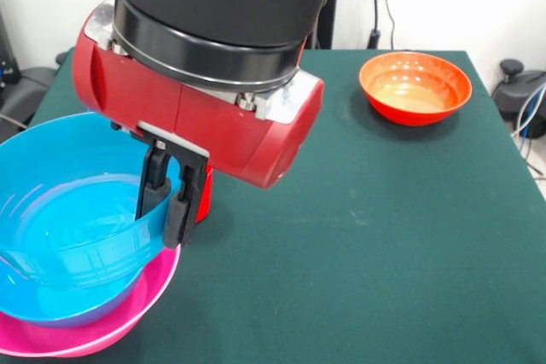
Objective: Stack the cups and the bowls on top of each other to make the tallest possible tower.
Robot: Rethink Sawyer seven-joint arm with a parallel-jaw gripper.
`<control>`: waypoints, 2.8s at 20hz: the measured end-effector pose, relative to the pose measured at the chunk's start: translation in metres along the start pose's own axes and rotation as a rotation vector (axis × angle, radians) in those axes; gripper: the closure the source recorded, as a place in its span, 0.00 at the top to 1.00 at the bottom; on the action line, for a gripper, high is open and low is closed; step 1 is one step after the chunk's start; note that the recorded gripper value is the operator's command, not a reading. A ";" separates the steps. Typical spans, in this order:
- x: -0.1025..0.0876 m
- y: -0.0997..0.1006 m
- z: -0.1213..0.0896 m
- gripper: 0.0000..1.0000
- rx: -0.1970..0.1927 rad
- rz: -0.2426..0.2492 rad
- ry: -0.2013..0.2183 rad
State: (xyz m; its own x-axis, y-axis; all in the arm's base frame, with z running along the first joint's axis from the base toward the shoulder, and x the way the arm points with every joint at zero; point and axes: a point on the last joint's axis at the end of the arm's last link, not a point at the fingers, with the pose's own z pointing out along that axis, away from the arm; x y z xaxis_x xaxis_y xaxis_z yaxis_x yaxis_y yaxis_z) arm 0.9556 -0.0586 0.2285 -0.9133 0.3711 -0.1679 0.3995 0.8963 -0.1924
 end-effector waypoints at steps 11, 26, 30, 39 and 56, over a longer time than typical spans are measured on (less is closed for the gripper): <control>-0.007 -0.005 -0.001 0.00 -0.022 -0.004 -0.022; -0.017 -0.023 0.002 0.00 -0.032 -0.062 -0.036; -0.017 -0.023 0.002 0.00 -0.031 -0.063 -0.036; -0.017 -0.022 0.003 0.00 -0.030 -0.063 -0.036; -0.015 -0.020 0.012 0.00 -0.006 -0.073 -0.028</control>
State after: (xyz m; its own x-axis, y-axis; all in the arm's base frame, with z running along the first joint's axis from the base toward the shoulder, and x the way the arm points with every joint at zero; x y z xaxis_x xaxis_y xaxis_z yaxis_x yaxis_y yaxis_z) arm 0.9617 -0.0846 0.2236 -0.9374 0.2981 -0.1803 0.3316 0.9221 -0.1993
